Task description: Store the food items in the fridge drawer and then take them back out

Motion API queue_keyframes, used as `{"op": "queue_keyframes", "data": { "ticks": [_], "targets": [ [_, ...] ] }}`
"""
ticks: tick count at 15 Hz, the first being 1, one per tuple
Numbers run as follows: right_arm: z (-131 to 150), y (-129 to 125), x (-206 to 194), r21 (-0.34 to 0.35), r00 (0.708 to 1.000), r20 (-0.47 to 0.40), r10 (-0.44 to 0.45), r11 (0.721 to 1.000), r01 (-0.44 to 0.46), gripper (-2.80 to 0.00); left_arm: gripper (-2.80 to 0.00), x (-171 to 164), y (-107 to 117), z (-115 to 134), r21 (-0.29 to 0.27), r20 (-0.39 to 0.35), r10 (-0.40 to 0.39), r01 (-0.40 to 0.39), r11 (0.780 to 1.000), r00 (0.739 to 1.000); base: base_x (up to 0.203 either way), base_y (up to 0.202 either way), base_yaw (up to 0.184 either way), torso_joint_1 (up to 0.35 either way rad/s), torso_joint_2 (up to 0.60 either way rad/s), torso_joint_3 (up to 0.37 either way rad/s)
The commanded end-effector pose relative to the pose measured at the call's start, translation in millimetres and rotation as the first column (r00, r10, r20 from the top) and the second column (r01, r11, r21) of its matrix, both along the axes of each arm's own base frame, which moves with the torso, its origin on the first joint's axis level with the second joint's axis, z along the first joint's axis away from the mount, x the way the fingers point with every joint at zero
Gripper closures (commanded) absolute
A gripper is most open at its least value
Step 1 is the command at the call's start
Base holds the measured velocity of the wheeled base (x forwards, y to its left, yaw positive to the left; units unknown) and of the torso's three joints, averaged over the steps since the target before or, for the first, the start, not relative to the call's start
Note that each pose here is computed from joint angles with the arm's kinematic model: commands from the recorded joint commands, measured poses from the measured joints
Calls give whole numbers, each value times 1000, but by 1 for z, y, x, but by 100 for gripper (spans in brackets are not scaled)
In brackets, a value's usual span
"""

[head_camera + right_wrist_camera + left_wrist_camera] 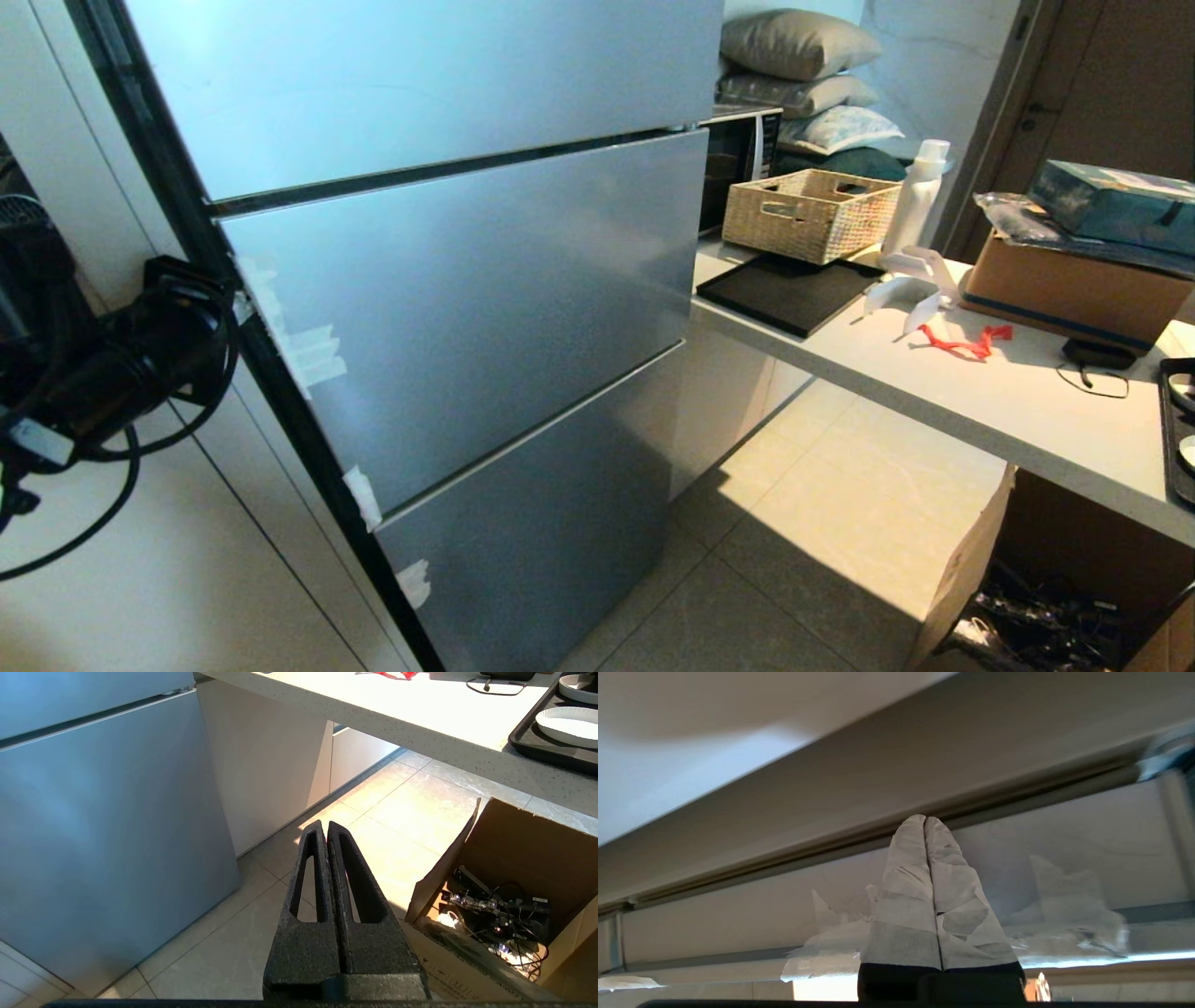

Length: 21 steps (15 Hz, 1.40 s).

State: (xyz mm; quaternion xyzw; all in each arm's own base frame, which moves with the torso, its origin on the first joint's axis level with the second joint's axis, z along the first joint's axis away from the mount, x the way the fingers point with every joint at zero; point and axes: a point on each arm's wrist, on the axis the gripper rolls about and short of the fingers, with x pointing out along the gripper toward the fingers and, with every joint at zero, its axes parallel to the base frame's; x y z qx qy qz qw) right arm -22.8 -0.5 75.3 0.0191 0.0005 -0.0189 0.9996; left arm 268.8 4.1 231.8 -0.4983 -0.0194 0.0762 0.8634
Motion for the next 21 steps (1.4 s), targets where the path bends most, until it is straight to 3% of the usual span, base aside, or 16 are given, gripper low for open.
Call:
{"op": "queue_keyframes", "data": {
  "ticks": [1,14,21],
  "targets": [
    [0,0,0,0,1000,0,0,1000,0,0,0,2,-4,-1,-8,0,-17,17,1000,1000,0,0,0,0,0,0],
    [0,0,0,0,1000,0,0,1000,0,0,0,-19,-21,-13,-35,-35,-154,153,988,987,0,0,0,0,0,0],
    [0,0,0,0,1000,0,0,1000,0,0,0,-39,-27,-8,-35,-9,-207,207,978,978,0,0,0,0,0,0]
  ]
}}
